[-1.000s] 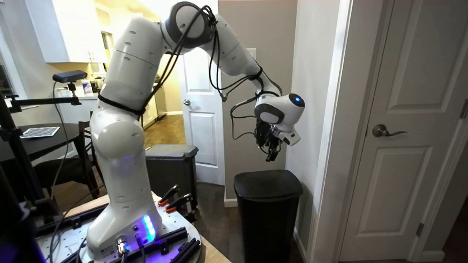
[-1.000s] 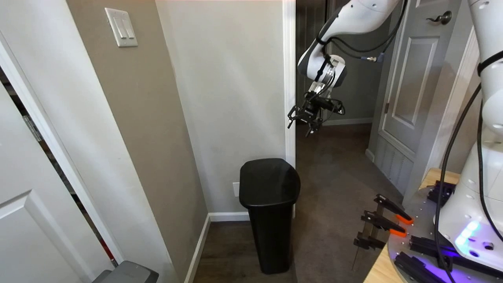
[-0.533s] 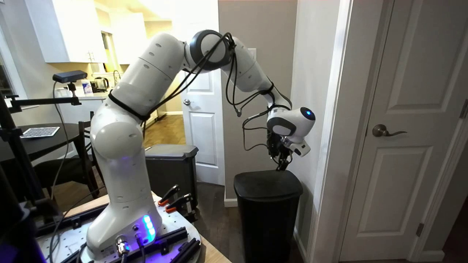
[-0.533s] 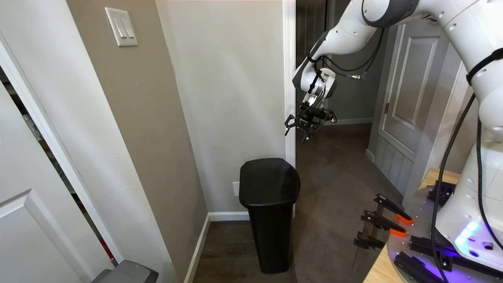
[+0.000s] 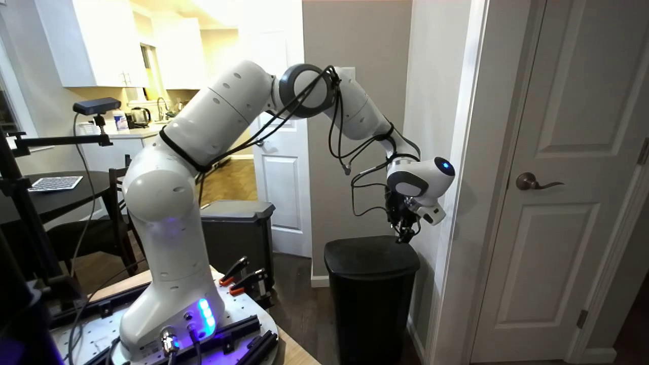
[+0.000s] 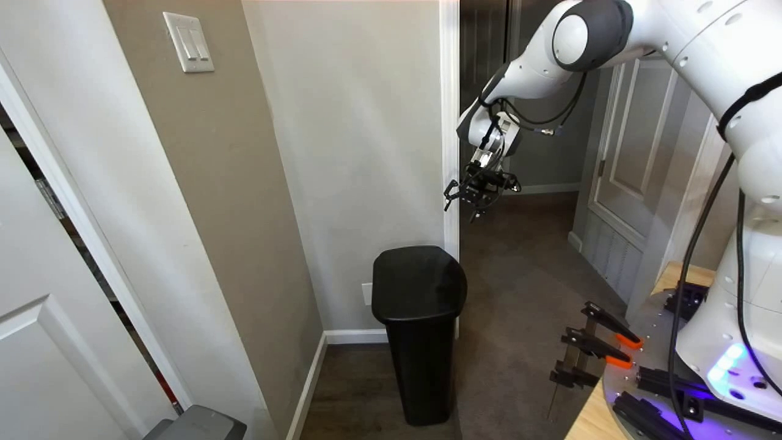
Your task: Open the lid of the black bin
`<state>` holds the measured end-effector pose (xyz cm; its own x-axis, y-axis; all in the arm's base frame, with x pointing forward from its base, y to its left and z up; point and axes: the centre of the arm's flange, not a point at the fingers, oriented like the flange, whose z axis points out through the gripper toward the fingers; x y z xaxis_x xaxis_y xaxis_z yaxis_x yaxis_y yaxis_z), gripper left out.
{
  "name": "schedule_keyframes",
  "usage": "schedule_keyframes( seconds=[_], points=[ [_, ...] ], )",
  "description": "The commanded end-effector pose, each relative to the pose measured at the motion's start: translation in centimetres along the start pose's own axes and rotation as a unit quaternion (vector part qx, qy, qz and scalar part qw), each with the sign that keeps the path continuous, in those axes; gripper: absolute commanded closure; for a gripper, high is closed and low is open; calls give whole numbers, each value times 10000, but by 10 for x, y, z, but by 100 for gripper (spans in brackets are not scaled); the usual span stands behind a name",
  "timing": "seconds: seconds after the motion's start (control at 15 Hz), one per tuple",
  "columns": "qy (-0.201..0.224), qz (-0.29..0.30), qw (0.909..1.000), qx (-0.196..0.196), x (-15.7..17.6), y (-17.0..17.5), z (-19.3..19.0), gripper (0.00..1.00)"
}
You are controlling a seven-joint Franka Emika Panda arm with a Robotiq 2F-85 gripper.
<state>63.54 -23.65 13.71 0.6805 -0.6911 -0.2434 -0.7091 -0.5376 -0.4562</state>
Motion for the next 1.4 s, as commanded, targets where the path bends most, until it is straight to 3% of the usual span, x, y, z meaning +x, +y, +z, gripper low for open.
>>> schedule_keyframes(
  seconds=[0.0, 0.53, 1.07, 1.33],
  points=[
    [-5, -4, 10000, 4, 0, -1, 1, 0],
    [-61, 62, 10000, -17, 9, 5, 12, 0],
    [-267, 441, 9986, -83, 55, 79, 97, 0],
    [-351, 372, 9983, 269, 59, 103, 136, 0]
  ],
)
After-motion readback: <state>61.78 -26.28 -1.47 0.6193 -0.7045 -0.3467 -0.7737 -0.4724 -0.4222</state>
